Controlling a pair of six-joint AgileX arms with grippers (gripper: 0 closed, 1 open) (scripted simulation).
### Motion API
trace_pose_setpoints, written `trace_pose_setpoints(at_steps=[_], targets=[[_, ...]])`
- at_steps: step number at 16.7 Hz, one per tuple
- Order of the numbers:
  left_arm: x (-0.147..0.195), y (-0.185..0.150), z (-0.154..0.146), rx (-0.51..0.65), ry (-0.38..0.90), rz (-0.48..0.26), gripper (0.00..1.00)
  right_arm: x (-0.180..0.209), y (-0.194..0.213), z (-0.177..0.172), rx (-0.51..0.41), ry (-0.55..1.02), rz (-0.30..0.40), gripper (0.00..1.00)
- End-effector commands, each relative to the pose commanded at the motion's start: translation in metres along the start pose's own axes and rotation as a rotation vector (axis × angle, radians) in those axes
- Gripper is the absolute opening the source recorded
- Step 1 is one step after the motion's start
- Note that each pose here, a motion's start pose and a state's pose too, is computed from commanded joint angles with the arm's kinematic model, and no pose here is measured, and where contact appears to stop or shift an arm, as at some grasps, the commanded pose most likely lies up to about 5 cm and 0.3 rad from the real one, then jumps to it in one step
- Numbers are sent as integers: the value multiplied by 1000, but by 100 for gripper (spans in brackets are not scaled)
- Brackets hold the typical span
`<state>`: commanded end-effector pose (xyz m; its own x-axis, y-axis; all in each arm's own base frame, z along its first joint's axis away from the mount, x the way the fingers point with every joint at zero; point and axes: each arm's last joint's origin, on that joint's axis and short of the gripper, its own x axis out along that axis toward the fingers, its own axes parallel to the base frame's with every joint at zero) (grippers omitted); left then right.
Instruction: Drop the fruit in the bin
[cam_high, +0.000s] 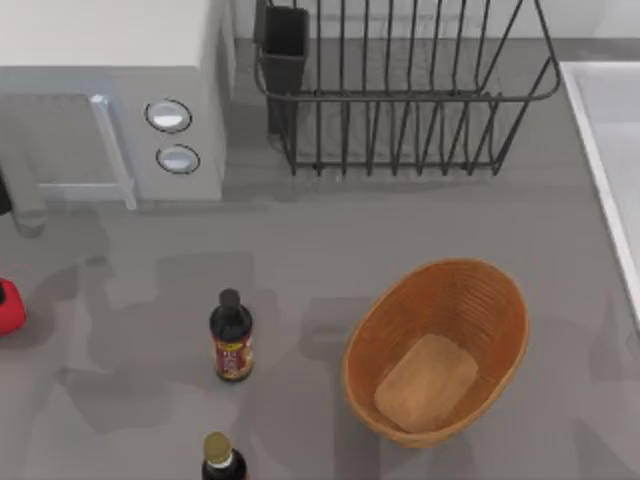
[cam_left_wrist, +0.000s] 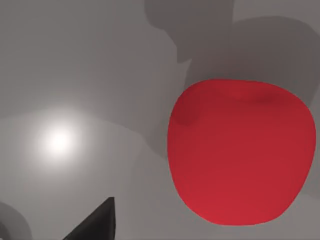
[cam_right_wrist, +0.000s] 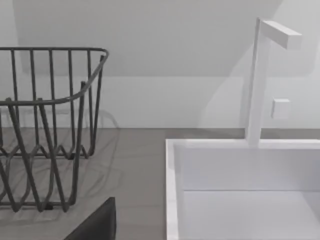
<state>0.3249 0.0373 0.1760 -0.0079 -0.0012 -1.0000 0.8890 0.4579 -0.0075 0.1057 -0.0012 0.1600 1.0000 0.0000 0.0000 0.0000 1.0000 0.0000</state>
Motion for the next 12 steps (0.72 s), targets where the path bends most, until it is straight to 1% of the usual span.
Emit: trace_pose_setpoints(at_steps=[3, 5, 9, 12], targets=[[9, -2, 3, -4, 0, -1, 100, 0, 0, 0, 0, 0, 0, 100], [26, -5, 5, -2, 1, -3, 100, 0, 0, 0, 0, 0, 0, 100], [59, -4, -3, -4, 1, -4, 100, 0, 0, 0, 0, 0, 0, 100], [70, 1, -1, -2, 0, -2, 100, 0, 0, 0, 0, 0, 0, 100]])
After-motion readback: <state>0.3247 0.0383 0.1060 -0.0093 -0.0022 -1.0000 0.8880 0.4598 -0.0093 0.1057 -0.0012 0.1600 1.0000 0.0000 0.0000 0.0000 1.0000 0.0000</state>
